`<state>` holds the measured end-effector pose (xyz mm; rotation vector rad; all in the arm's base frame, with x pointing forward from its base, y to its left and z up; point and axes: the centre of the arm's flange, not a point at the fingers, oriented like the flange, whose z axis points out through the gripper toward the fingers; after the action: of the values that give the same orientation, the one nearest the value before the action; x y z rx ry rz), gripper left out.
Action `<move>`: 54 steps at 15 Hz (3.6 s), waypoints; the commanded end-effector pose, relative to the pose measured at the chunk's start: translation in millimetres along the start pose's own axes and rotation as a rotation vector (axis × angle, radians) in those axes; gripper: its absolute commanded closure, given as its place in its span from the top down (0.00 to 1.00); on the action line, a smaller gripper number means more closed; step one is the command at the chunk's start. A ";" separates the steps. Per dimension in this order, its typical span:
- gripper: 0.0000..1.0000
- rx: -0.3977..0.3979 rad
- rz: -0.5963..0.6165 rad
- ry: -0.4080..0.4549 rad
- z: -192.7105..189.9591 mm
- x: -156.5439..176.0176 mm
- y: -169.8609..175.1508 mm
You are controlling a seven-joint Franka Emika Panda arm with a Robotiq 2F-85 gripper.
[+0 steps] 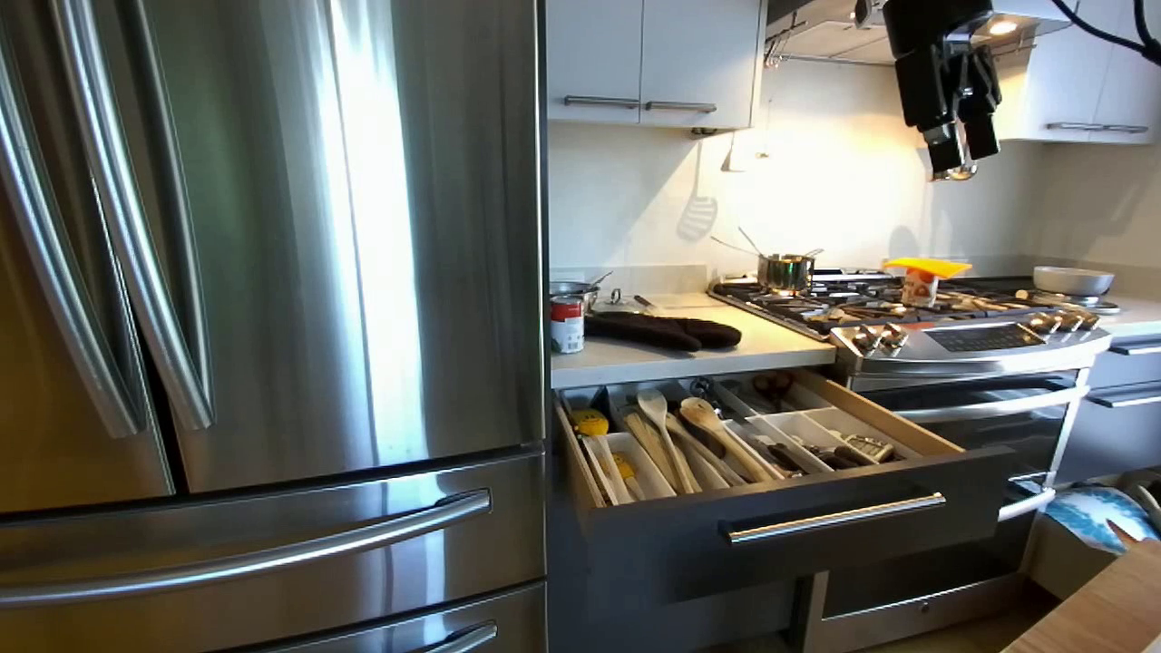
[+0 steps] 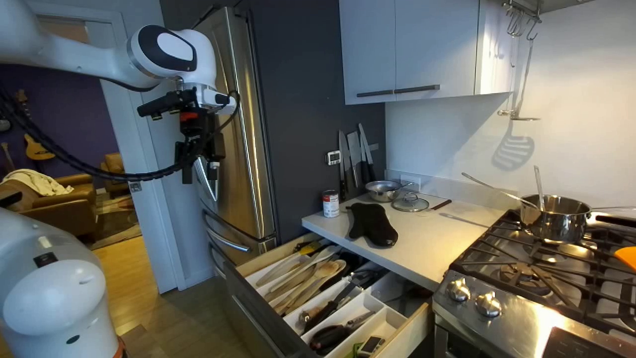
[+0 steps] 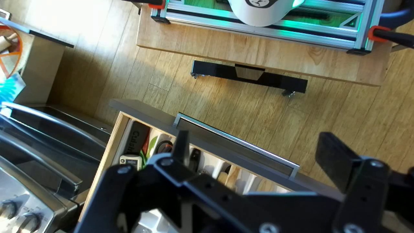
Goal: Close the topmost drawer on the left
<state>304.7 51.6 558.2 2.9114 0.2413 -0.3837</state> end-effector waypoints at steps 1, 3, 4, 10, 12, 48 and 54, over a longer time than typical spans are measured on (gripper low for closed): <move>1.00 0.004 -0.003 -0.004 3.2 2.8 5.8; 1.00 0.013 -0.012 -0.030 21.7 7.8 16.4; 1.00 0.025 -0.016 -0.052 34.2 9.4 21.6; 1.00 0.049 -0.016 -0.146 119.7 27.3 49.6; 1.00 0.040 0.008 -0.142 149.5 39.0 56.4; 1.00 0.289 0.322 -0.088 396.5 126.1 129.2; 1.00 0.303 0.346 -0.056 416.3 145.5 133.1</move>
<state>357.6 -141.2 165.6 3.1239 -0.3556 -0.4904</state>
